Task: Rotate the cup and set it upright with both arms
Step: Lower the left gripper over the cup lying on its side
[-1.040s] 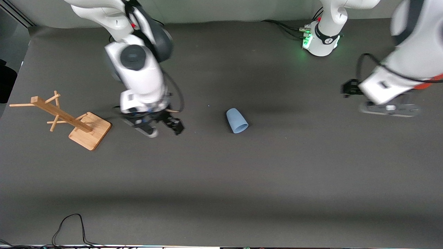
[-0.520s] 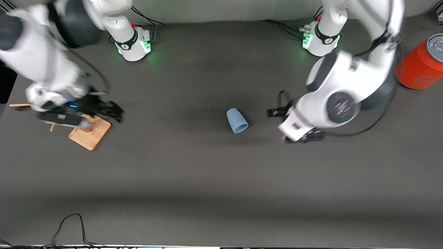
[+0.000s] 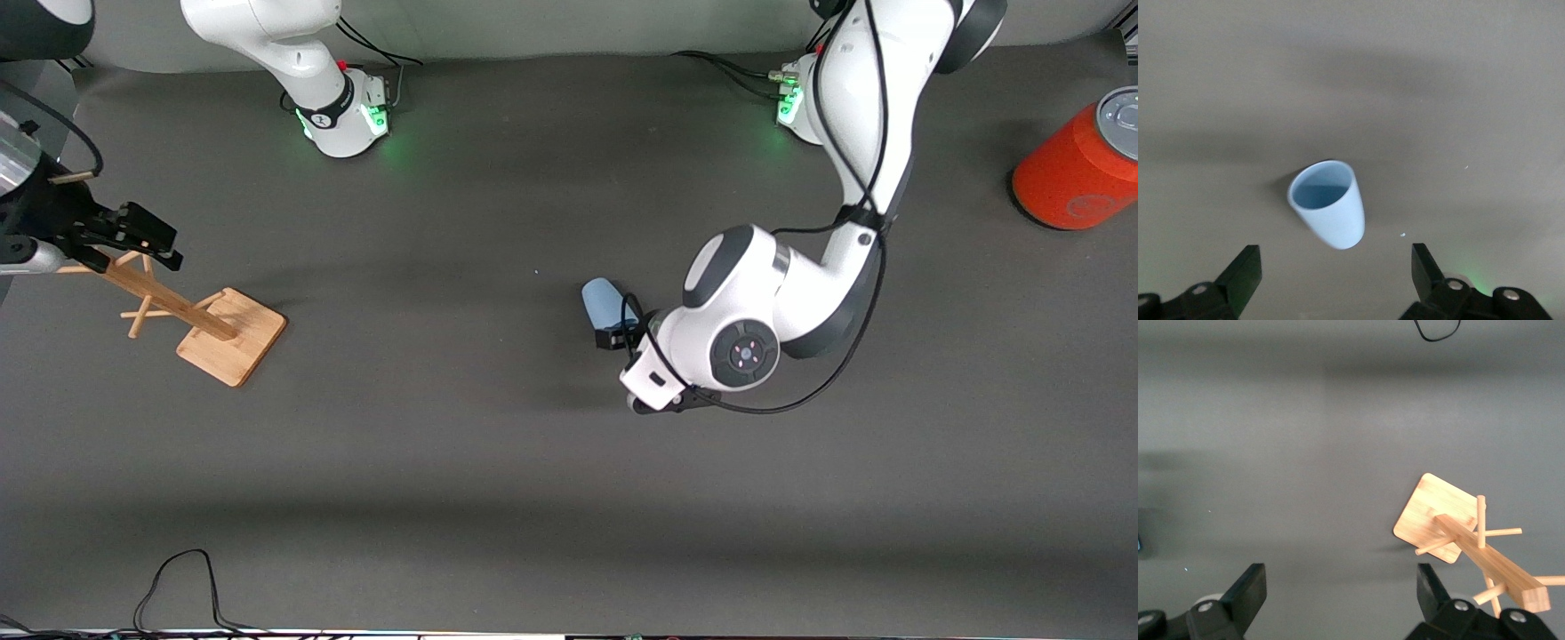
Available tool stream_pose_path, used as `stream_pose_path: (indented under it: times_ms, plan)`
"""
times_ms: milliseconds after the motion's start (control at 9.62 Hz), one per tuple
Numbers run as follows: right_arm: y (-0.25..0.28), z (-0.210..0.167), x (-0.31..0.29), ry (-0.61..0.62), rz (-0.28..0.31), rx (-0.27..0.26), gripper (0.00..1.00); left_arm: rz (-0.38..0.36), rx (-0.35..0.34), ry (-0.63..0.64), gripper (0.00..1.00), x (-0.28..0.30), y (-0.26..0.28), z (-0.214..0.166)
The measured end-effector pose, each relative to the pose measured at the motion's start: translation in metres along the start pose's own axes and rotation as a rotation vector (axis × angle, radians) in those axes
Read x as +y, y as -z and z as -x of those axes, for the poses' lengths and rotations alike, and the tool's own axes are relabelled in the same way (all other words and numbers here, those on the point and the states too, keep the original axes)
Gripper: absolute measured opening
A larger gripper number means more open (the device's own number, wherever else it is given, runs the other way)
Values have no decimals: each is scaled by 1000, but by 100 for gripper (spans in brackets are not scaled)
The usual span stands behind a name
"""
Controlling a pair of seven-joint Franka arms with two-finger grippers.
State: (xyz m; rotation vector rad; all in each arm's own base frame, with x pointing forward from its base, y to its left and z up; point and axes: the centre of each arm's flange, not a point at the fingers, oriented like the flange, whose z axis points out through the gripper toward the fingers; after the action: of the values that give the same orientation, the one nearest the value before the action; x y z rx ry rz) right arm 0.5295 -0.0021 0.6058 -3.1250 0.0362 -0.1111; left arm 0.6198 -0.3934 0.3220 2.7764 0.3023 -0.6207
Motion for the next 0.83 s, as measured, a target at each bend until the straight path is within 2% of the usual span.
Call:
stream_pose_path:
  times_ms: [104,208,312,416,624,832]
  plan:
    - [-6,1,1,0,0,-13,100,37,-28,85,100,-7,-17,-16]
    - [-11,3,1,-1,1,-30,100,46,-48,84,100,-16,-33,-30]
    - [-12,5,4,-10,-13,-50,100,45,-54,-33,100,-20,-43,-36]
    - [-14,7,8,-22,-29,-68,100,47,-54,-208,100,-23,-47,-39]
    - [-13,9,9,-26,-37,-79,100,62,-41,-575,100,-29,-43,-43]
    - [-17,9,9,-26,-37,-89,100,70,-28,-877,100,-24,-44,-40]
